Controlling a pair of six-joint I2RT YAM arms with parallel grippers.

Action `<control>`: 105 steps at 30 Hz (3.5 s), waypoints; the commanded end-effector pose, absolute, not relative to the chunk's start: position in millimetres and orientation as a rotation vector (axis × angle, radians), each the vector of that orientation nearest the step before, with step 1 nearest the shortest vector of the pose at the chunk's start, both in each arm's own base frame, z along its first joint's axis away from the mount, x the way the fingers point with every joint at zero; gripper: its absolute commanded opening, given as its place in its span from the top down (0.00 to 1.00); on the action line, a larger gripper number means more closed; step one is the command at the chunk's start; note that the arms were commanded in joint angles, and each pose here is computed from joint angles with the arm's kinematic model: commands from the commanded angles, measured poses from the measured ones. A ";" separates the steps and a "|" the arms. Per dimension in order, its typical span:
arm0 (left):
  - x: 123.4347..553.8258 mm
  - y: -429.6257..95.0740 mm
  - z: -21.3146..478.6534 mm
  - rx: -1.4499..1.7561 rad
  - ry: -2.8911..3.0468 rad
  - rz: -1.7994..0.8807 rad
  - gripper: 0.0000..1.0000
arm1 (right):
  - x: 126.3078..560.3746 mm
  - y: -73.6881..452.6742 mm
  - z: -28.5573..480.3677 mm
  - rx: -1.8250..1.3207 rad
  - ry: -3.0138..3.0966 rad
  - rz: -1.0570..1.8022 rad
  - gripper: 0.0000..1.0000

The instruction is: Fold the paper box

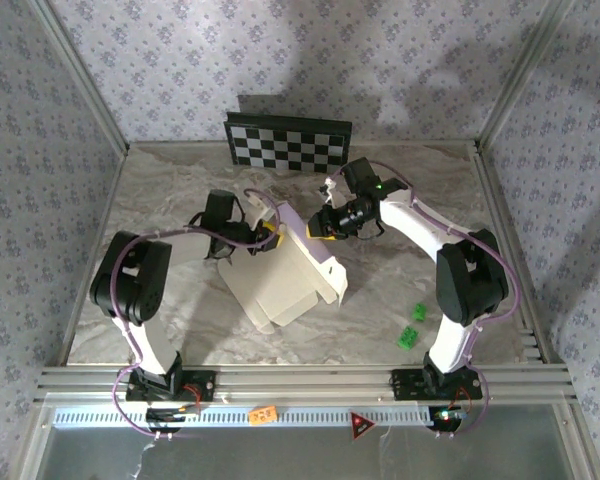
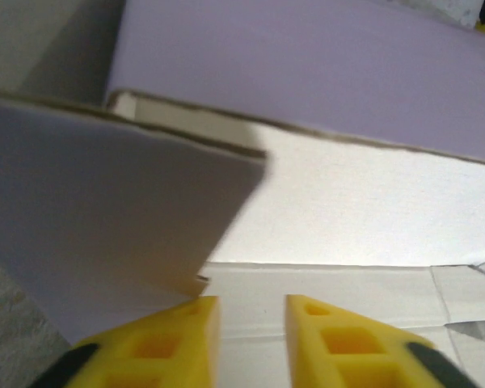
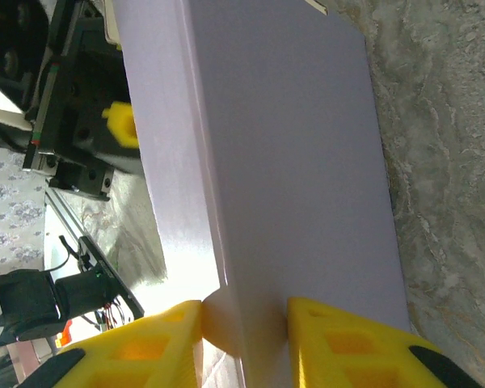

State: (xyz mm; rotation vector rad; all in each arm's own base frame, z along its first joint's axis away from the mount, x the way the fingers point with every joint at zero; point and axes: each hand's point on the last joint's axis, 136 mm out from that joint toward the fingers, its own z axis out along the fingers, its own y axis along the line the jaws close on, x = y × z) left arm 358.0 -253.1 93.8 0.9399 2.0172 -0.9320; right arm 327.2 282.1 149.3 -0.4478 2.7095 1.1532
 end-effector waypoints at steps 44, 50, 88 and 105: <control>371.7 -277.5 108.9 1.156 1.938 -1.168 0.60 | 333.1 267.2 137.2 -0.412 2.734 1.177 0.75; 366.6 -284.5 108.7 1.177 1.927 -1.174 0.73 | 334.0 264.7 137.2 -0.408 2.727 1.187 0.75; 285.8 -281.6 83.1 1.190 1.997 -1.019 0.58 | 241.1 245.2 123.5 -0.707 2.918 1.118 0.77; 286.8 -280.9 71.4 1.177 1.998 -0.953 0.80 | 254.4 243.0 135.7 -0.619 2.886 1.122 0.64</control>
